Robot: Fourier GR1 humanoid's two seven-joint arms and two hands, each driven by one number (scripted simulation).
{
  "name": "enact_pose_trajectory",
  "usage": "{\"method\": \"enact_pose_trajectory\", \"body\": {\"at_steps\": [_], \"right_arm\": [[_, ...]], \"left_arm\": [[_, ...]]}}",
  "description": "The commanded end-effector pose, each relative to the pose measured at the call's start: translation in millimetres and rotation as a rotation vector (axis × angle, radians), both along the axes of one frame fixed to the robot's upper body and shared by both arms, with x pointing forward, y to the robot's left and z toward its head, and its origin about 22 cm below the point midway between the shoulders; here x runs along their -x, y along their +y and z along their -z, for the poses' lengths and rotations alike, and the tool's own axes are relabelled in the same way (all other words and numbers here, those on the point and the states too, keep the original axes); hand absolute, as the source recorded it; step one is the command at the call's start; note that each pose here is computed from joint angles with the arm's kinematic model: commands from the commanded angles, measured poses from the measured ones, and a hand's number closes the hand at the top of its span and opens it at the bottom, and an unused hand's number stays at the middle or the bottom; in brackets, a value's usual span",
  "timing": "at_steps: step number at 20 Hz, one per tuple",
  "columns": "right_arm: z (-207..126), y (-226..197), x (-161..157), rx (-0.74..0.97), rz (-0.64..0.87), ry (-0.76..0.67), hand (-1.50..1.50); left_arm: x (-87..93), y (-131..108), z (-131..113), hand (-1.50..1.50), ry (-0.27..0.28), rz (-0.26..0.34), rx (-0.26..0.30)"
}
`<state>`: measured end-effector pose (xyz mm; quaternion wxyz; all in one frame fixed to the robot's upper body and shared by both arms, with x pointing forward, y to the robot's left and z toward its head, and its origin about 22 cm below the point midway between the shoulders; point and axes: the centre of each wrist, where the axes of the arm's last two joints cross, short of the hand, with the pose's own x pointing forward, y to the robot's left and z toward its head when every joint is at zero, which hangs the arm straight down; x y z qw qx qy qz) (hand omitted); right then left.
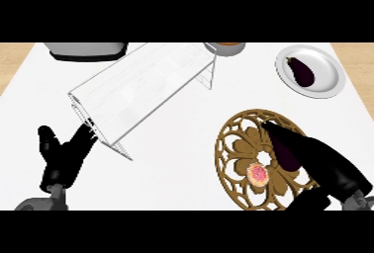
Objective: Pick the cupcake from the placemat and place it in the tiered shelf
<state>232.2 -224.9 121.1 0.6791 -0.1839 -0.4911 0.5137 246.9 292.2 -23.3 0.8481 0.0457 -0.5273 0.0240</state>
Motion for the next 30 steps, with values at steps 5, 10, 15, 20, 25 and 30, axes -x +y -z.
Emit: {"method": "enact_pose_trajectory", "body": {"at_steps": [5, 10, 15, 20, 25, 30], "right_arm": [[26.0, 26.4, 24.6, 0.052, 0.027, -0.03, -1.5], [21.5, 21.2, 12.5, 0.063, 0.044, -0.013, -1.5], [55.4, 32.9, -2.0, 0.128, 0.051, -0.01, -1.5], [61.5, 12.2, -10.5, 0.154, 0.079, -0.057, -1.5], [99.9, 35.0, -7.5, 0.106, 0.078, -0.1, -1.5], [94.8, 28.9, -33.5, 0.081, 0.048, -0.09, -1.5]], "left_arm": [[-13.5, 8.3, 0.6, 0.0, 0.008, -0.004, -0.001], [6.4, 7.2, 4.8, 0.0, 0.011, 0.011, 0.011], [-3.8, 7.4, 12.2, 0.0, 0.001, 0.017, 0.013], [5.7, 10.2, -8.4, 0.0, 0.013, 0.019, -0.019], [0.2, -13.9, -6.9, 0.0, -0.008, 0.018, 0.003], [-10.9, -5.3, 0.3, 0.0, 0.009, 0.017, -0.001]]}}
